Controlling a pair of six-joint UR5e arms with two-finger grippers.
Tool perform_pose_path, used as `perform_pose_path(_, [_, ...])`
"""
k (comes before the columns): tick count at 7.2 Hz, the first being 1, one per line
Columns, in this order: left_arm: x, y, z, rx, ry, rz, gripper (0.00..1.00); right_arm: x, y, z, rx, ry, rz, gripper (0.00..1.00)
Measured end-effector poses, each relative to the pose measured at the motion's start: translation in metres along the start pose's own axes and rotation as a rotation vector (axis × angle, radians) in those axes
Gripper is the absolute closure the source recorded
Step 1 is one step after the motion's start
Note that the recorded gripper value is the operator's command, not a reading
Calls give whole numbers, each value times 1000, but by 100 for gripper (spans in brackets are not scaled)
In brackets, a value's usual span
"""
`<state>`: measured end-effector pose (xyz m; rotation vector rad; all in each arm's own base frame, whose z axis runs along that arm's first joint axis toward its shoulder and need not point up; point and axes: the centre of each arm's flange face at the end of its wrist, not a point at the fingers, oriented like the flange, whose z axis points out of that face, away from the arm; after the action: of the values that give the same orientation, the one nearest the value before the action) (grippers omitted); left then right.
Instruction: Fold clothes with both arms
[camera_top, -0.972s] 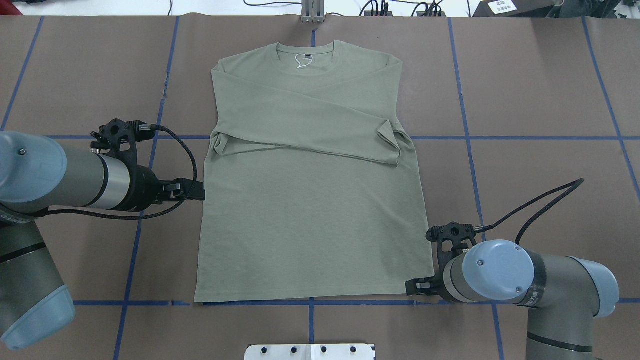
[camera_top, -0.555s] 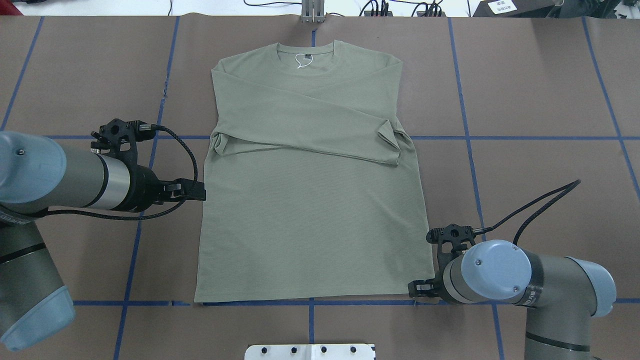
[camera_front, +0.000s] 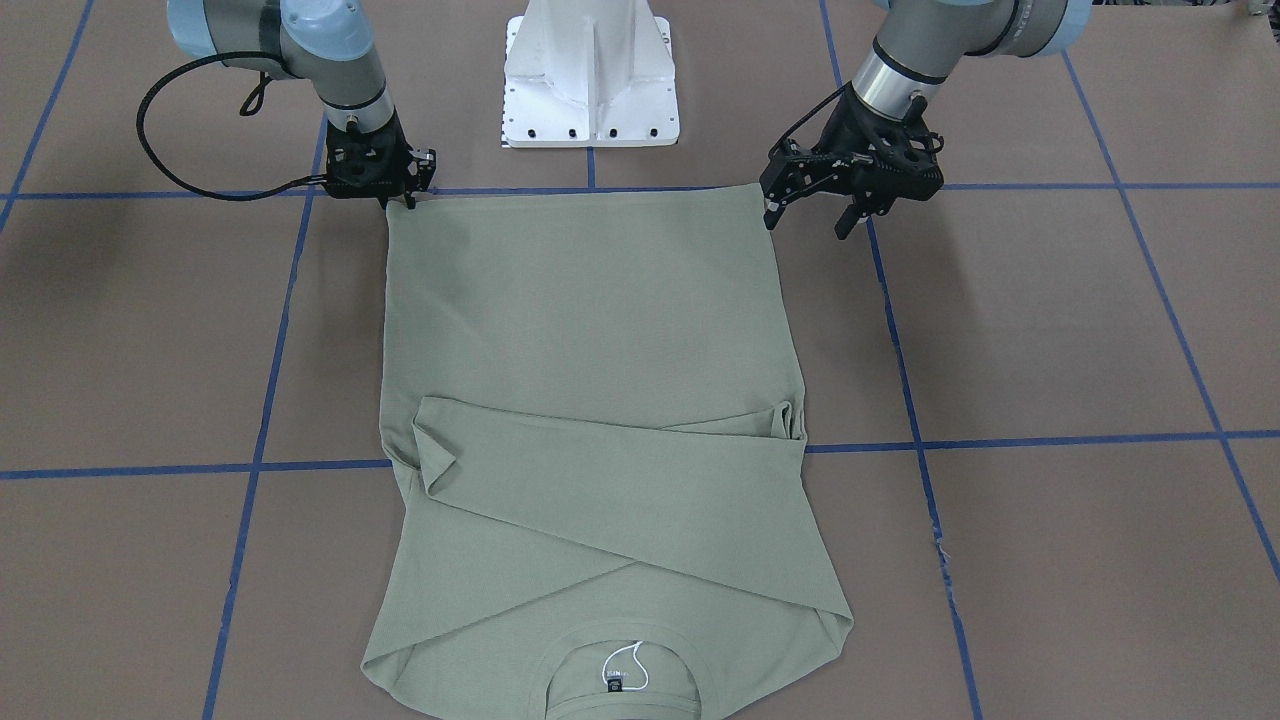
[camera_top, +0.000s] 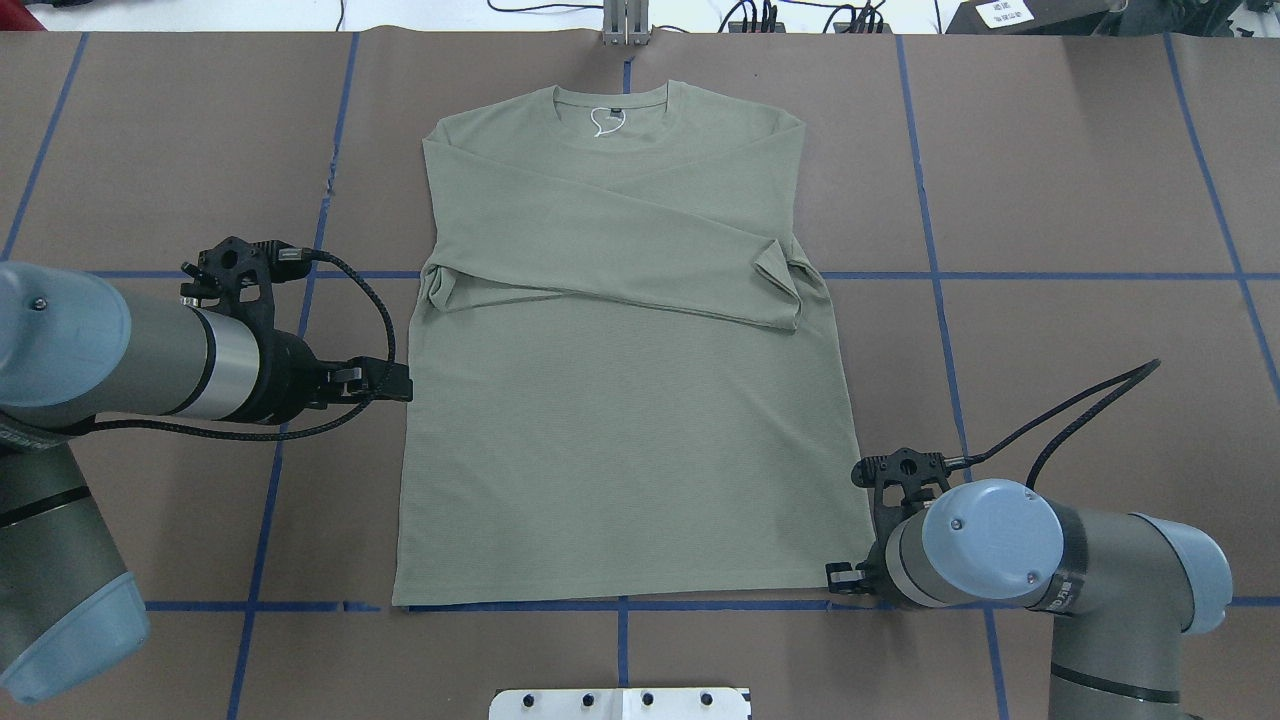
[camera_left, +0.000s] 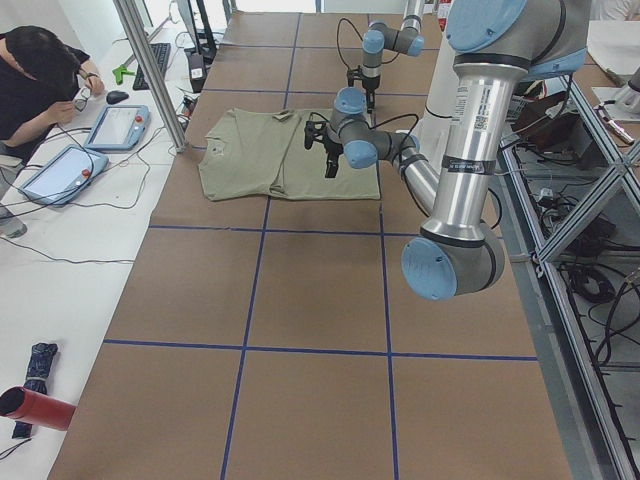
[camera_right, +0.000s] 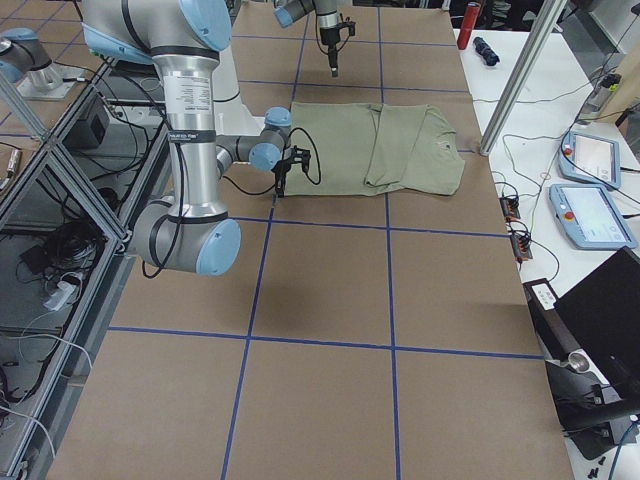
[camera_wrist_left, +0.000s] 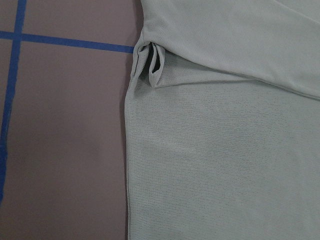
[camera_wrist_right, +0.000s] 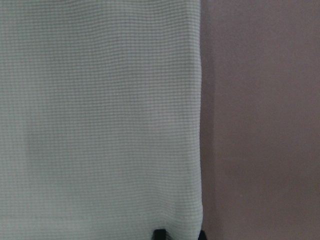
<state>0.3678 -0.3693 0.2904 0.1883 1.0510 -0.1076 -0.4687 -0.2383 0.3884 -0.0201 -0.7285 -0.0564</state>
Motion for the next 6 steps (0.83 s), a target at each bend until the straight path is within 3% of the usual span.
perform_pose_path(3, [2,0,0,1,3,0,0,-2,0,-7,4,-14,-1,100])
perform_pose_path(6, [2,11,12,-19,-13,-18,0,-10,2,-30,13,-60,-6,100])
